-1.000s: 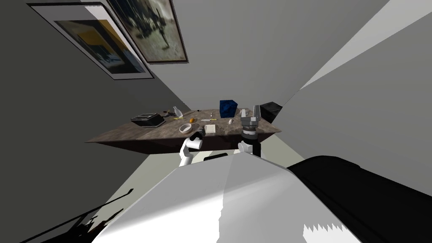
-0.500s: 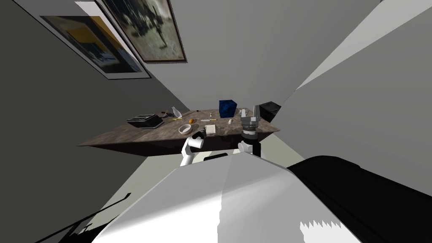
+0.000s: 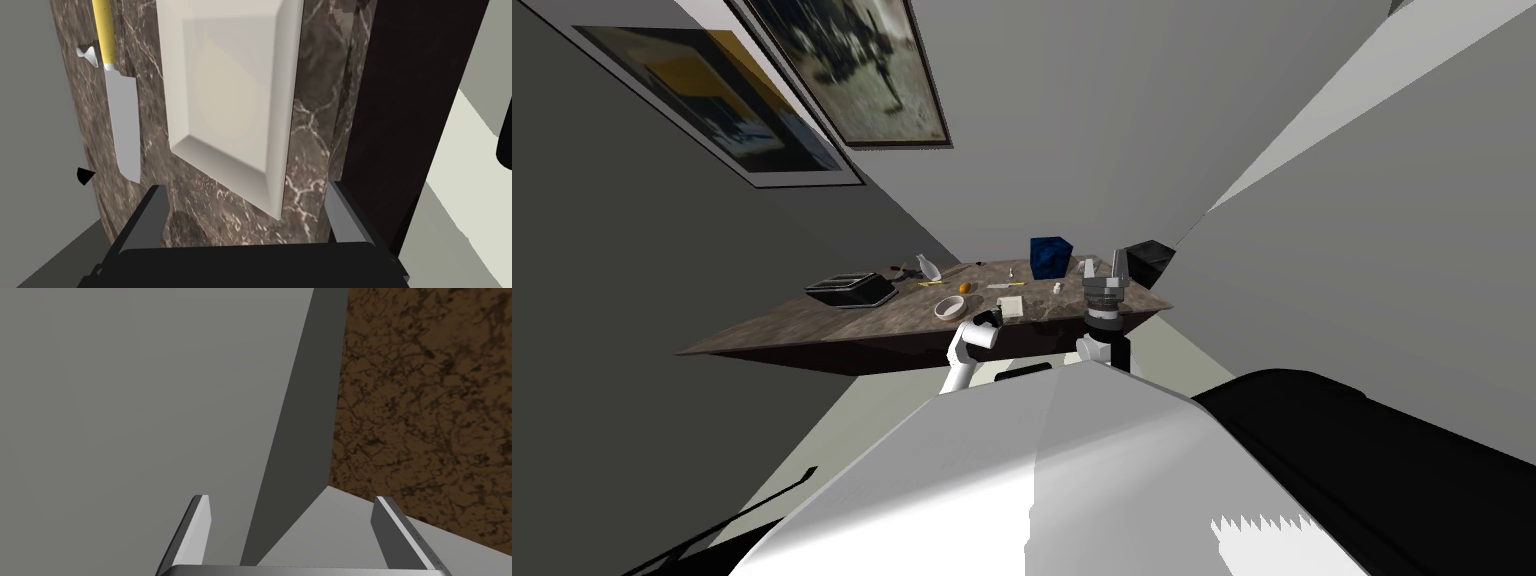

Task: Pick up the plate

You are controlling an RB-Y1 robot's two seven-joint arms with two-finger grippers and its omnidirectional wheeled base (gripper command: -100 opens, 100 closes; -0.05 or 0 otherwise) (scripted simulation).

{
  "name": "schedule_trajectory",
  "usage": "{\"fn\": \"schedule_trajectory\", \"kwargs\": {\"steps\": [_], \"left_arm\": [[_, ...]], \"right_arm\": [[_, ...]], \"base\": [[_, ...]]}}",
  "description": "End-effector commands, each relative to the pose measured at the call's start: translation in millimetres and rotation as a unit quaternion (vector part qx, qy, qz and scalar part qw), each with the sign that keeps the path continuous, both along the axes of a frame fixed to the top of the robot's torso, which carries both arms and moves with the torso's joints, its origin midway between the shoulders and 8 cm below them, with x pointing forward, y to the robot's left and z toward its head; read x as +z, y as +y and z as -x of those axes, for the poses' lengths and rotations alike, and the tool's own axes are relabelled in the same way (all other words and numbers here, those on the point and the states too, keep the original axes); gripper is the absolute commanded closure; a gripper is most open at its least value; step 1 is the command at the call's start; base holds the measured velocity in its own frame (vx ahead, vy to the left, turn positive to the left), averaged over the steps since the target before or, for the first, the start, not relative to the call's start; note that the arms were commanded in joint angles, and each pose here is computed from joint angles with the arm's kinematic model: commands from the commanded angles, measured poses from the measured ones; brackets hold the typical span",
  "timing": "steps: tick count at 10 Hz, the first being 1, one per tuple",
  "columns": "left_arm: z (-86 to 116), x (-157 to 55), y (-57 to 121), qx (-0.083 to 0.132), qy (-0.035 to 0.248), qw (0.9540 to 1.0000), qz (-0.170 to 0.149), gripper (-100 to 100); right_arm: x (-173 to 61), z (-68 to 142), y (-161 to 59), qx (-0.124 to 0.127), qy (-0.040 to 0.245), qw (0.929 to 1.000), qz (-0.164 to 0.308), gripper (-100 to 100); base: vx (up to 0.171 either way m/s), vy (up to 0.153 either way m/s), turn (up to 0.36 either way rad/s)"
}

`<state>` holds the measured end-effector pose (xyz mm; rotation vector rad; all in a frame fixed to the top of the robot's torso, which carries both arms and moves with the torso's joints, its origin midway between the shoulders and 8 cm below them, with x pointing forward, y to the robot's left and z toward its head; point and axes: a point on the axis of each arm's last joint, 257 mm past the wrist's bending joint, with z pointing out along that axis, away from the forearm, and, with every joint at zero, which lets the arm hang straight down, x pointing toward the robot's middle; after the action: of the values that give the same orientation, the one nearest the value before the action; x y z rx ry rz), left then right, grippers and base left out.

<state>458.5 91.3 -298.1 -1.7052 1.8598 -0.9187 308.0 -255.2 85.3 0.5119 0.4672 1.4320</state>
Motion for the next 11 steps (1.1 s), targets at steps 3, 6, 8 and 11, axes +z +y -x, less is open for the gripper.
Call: {"fn": "schedule_trajectory", "kwargs": {"steps": [3, 6, 8, 11], "left_arm": [[11.2, -15.1, -2.5, -0.001, 0.041, 0.9990, -0.018, -100], [13.5, -17.6, -2.9, -0.001, 0.049, 0.9986, -0.022, -100], [10.3, -24.9, -1.6, 0.000, 0.050, 0.9985, -0.022, -100], [7.7, -29.8, -0.4, 0.001, 0.051, 0.9985, -0.022, -100]], "right_arm": [[0.0, 0.0, 0.0, 0.000, 0.000, 1.0000, 0.000, 0], [0.0, 0.0, 0.0, 0.000, 0.000, 1.0000, 0.000, 0], [0.0, 0.0, 0.0, 0.000, 0.000, 1.0000, 0.000, 0], [0.0, 0.0, 0.0, 0.000, 0.000, 1.0000, 0.000, 0]], "base": [[0.012, 0.025, -0.048], [0.005, 0.015, -0.025], [0.007, -0.004, -0.006], [0.025, -0.012, -0.004]]}}
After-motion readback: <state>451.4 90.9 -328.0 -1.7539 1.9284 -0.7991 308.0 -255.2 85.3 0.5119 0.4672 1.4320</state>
